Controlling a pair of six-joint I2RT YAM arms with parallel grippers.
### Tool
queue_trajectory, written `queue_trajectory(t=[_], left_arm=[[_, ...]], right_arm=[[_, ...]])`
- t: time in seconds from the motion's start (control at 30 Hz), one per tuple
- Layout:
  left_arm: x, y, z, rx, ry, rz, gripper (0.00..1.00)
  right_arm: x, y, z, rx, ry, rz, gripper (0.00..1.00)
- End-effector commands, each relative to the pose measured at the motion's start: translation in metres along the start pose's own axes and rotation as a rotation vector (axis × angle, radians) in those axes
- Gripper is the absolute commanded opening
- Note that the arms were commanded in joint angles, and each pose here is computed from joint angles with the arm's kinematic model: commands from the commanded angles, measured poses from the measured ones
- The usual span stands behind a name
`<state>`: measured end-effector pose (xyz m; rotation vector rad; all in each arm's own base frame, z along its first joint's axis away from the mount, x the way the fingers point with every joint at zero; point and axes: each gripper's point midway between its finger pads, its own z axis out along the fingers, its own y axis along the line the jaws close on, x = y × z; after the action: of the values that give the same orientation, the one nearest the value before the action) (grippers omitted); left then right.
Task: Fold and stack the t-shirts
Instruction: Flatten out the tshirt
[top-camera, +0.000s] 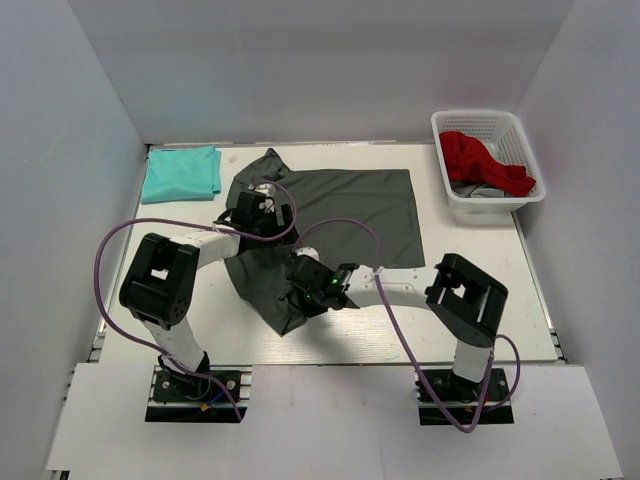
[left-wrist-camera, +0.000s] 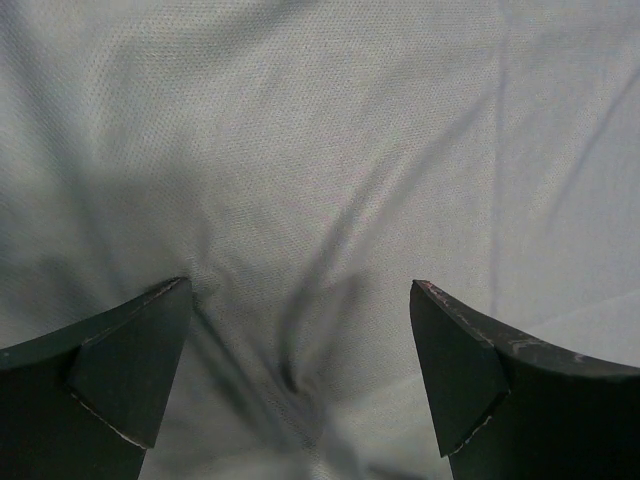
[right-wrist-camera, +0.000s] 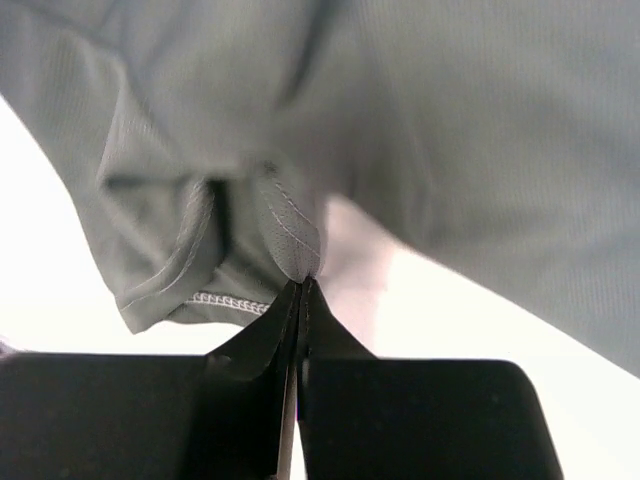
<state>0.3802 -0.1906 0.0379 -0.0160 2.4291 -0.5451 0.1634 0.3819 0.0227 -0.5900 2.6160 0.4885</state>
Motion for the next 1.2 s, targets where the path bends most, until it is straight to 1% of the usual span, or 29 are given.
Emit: queue_trajectory(t=[0.0, 0.2, 0.33, 0.37, 0.4, 0.47, 0.5, 0.53, 0.57, 0.63, 0.67, 0.7, 0.73, 0.77, 0.9, 0.97, 1.0, 1.03, 1.1, 1.13, 1.17], left_arm=[[0.003, 0.002, 0.0, -0.018, 0.013, 0.017, 1.0], [0.007, 0.005, 0.0, -0.021, 0.021, 0.025, 1.0], [0.004, 0.004, -0.002, -0.018, 0.013, 0.037, 1.0], [0.005, 0.002, -0.002, -0.006, 0.018, 0.049, 1.0], [0.006, -0.001, -0.003, 0.01, 0.025, 0.049, 1.0], [0.009, -0.003, -0.005, 0.03, 0.034, 0.061, 1.0], [0.007, -0.01, -0.009, 0.06, 0.03, 0.072, 1.0], [0.009, -0.012, -0.011, 0.075, 0.028, 0.074, 1.0], [0.007, -0.015, -0.017, 0.091, 0.018, 0.086, 1.0], [0.002, -0.025, -0.026, 0.139, -0.001, 0.093, 1.0], [0.005, -0.029, -0.03, 0.147, -0.003, 0.101, 1.0], [-0.003, -0.038, -0.04, 0.183, -0.028, 0.12, 1.0], [-0.003, -0.039, -0.044, 0.187, -0.035, 0.122, 1.0], [-0.004, -0.042, -0.049, 0.197, -0.037, 0.124, 1.0], [-0.017, -0.051, -0.07, 0.218, -0.086, 0.125, 1.0], [-0.023, -0.051, -0.081, 0.2, -0.111, 0.115, 1.0], [-0.02, -0.049, -0.084, 0.188, -0.107, 0.085, 1.0], [-0.024, -0.046, -0.087, 0.157, -0.125, 0.068, 1.0], [-0.018, -0.037, -0.098, 0.107, -0.123, 0.0, 1.0], [-0.016, -0.03, -0.1, 0.073, -0.132, -0.024, 1.0], [-0.012, -0.027, -0.103, 0.06, -0.14, -0.054, 1.0]], right_arm=[[0.017, 0.0, -0.022, -0.037, 0.03, -0.005, 0.0], [0.038, -0.005, -0.043, -0.059, 0.055, -0.006, 0.0], [0.069, -0.009, -0.041, -0.079, 0.142, -0.03, 0.0], [0.07, -0.008, -0.042, -0.081, 0.146, -0.036, 0.0], [0.076, -0.007, -0.043, -0.098, 0.167, -0.047, 0.05], [0.081, -0.005, -0.048, -0.122, 0.166, -0.08, 0.14], [0.079, -0.006, -0.051, -0.125, 0.15, -0.085, 0.21], [0.074, -0.005, -0.056, -0.131, 0.126, -0.089, 0.36], [0.073, -0.008, -0.057, -0.124, 0.11, -0.094, 0.42], [0.054, -0.007, -0.066, -0.117, 0.018, -0.106, 0.54], [0.048, -0.007, -0.07, -0.122, -0.011, -0.118, 0.55], [0.04, -0.01, -0.071, -0.106, -0.048, -0.134, 0.55], [0.029, -0.003, -0.075, -0.134, -0.093, -0.14, 0.55], [0.023, -0.003, -0.077, -0.134, -0.123, -0.181, 0.55], [0.0, 0.008, -0.075, -0.141, -0.189, -0.222, 0.48], [0.002, 0.01, -0.062, -0.131, -0.169, -0.234, 0.46], [-0.008, 0.017, -0.063, -0.141, -0.187, -0.229, 0.46], [-0.006, 0.014, -0.054, -0.119, -0.175, -0.226, 0.44], [-0.013, 0.011, -0.047, -0.076, -0.184, -0.194, 0.4], [-0.013, 0.007, -0.041, -0.055, -0.178, -0.184, 0.4], [-0.015, 0.012, -0.04, -0.067, -0.18, -0.184, 0.38]])
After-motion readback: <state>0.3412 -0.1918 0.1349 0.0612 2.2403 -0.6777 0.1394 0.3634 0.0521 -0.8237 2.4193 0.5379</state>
